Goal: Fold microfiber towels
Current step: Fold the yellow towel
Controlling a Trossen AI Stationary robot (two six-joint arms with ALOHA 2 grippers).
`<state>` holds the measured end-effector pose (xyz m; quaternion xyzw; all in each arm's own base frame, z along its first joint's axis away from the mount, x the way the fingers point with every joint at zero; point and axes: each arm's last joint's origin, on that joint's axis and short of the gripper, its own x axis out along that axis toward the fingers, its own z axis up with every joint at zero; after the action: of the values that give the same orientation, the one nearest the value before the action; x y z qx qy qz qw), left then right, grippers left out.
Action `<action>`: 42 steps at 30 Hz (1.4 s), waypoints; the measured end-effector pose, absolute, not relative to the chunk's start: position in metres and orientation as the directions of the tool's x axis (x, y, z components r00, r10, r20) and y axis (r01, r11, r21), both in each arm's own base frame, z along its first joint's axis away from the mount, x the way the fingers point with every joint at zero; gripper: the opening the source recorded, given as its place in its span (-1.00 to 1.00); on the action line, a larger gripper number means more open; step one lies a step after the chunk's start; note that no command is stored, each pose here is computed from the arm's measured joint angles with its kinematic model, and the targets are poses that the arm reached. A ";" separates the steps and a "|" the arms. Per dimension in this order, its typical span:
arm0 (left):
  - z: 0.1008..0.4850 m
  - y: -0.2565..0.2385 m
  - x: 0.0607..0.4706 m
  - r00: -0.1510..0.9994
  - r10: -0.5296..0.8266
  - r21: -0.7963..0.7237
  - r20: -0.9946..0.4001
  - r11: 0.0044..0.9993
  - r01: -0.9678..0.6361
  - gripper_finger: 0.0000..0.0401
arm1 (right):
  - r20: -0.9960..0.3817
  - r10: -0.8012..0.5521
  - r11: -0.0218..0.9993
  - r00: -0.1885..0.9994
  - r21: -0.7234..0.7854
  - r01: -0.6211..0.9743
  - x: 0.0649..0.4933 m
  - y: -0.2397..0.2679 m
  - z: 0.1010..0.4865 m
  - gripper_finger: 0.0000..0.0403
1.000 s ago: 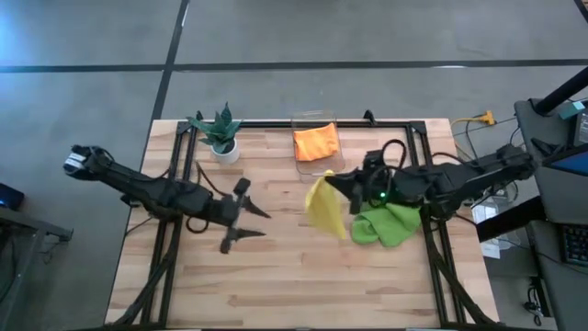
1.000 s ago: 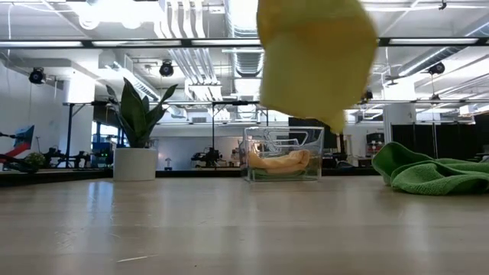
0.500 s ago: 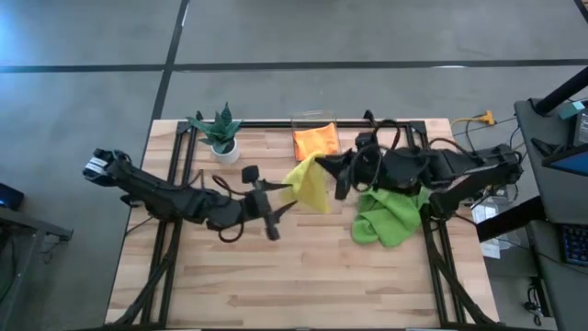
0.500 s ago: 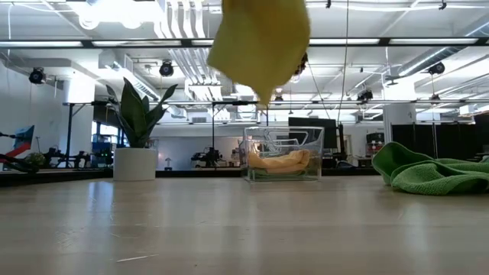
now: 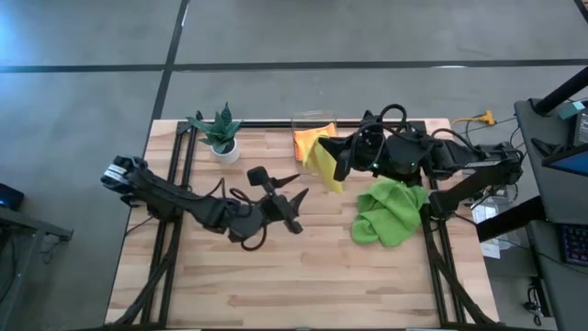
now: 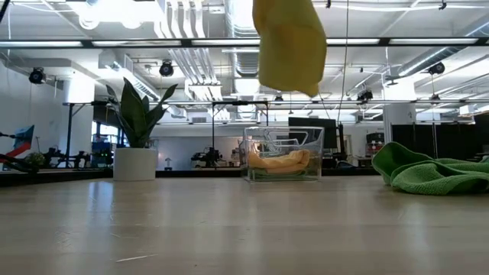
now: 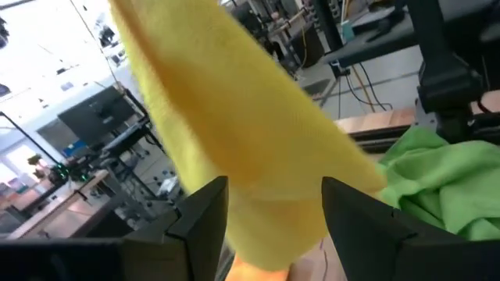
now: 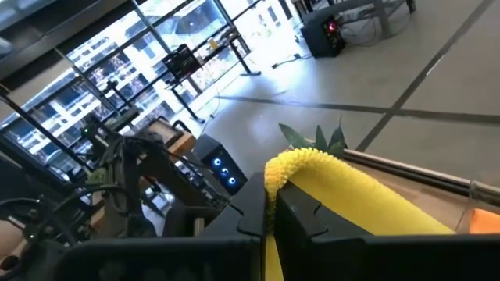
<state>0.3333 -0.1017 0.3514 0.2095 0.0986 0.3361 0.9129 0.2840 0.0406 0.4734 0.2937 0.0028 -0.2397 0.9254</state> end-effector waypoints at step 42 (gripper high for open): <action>0.346 -0.070 0.342 0.583 0.812 0.423 -0.014 0.533 -0.733 -0.05 | -0.134 -0.229 0.783 0.964 0.563 0.265 0.286 0.049 0.476 -0.96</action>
<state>0.3423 -0.0702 0.3458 0.1898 0.1049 0.4443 0.8692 0.2856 0.0487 0.4762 0.3023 0.0292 -0.1308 0.9437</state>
